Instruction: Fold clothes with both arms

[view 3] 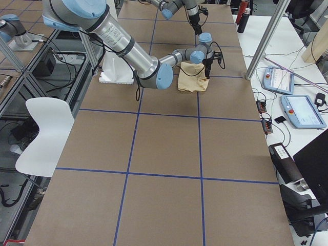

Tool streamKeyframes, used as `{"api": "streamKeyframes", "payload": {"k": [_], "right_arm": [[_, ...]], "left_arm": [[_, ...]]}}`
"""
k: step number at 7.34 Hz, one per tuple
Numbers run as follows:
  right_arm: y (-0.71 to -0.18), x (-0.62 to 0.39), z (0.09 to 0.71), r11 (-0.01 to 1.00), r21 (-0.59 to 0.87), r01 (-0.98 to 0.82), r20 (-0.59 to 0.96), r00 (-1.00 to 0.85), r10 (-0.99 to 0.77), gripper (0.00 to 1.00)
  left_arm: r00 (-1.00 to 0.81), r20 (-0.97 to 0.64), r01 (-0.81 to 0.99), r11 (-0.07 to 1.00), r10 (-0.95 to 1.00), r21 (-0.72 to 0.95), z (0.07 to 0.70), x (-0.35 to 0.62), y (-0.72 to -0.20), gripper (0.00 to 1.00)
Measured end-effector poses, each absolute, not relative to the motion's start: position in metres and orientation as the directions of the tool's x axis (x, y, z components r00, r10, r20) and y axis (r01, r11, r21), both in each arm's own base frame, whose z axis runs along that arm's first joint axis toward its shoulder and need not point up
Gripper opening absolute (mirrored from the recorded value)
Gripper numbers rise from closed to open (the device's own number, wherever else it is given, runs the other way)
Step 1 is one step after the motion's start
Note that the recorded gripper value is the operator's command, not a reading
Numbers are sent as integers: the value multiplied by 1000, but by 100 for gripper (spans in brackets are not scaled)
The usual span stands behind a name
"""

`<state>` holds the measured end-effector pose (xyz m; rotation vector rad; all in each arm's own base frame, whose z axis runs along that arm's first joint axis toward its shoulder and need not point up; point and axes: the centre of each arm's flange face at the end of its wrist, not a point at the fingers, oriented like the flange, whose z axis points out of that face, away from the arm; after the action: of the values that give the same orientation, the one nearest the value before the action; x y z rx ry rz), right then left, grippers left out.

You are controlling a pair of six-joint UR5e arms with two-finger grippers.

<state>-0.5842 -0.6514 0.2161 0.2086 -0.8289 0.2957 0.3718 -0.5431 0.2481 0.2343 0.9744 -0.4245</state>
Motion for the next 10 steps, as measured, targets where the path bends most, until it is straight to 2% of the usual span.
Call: {"api": "streamKeyframes", "payload": {"k": [3,7,10], "right_arm": [[-659,-563,186,942,99,-320,768,627,132,100],[-581,-605,197,983,35,-182,717,689,102,100],[-596,-632,198,979,80,-186,703,707,77,99]], "left_arm": [[485,-841,441,898,-239,-1,248,370,-540,99],[486,-841,439,899,-238,0,248,370,-539,99],[486,-841,439,899,-236,1,247,369,-539,99]]}}
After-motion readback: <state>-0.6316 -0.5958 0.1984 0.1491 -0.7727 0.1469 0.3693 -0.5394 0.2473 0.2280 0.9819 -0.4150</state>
